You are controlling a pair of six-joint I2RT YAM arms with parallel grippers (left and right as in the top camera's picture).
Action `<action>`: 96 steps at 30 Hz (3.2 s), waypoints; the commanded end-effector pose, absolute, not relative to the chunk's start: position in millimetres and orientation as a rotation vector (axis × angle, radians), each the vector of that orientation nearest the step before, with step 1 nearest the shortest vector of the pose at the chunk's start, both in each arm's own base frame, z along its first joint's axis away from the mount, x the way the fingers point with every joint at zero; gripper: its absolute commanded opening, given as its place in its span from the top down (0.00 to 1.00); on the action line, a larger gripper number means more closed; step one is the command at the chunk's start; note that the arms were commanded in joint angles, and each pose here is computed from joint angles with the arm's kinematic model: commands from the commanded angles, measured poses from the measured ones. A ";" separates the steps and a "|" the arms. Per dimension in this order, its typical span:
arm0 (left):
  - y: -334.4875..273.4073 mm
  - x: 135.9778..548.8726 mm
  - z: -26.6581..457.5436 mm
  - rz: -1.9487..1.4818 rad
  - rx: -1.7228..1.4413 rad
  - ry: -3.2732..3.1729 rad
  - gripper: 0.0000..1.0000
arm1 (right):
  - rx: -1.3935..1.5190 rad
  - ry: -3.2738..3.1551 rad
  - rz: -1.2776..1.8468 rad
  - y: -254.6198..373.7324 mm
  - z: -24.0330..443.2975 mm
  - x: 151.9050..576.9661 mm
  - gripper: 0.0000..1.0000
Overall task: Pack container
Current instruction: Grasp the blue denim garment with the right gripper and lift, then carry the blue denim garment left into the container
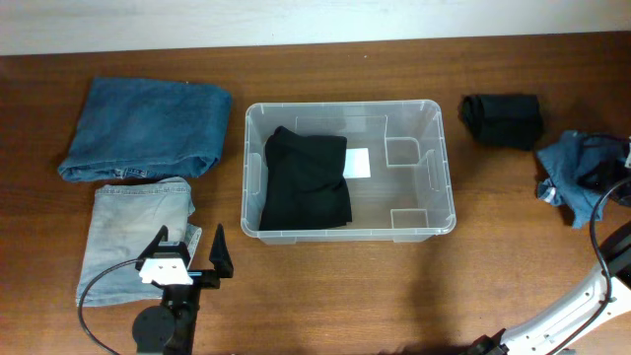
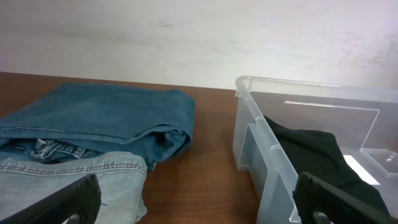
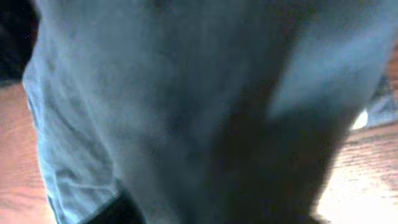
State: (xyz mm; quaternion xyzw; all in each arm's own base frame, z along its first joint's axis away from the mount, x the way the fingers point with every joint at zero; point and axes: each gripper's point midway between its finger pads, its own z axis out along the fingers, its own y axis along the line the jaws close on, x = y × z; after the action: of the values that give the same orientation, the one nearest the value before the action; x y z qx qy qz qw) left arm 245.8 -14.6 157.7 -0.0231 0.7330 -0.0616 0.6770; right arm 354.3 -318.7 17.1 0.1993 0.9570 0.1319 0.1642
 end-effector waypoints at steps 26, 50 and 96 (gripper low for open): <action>-13.8 245.6 155.8 -0.124 -0.042 1.653 0.00 | 0.362 2.022 1.325 -150.8 334.7 423.0 0.96; -13.8 245.6 155.8 -0.124 -0.042 1.653 0.01 | -0.211 2.820 0.924 144.9 239.9 408.6 0.96; -13.8 245.6 155.8 -0.124 -0.042 1.653 0.01 | -0.150 2.987 0.304 118.1 118.7 422.6 0.09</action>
State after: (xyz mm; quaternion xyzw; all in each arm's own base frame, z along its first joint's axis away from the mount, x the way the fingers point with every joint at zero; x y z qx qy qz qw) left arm 245.8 -14.6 157.7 -0.0231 0.7330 -0.0616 0.6770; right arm 402.3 119.7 90.5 -0.0455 0.9919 0.1165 0.0226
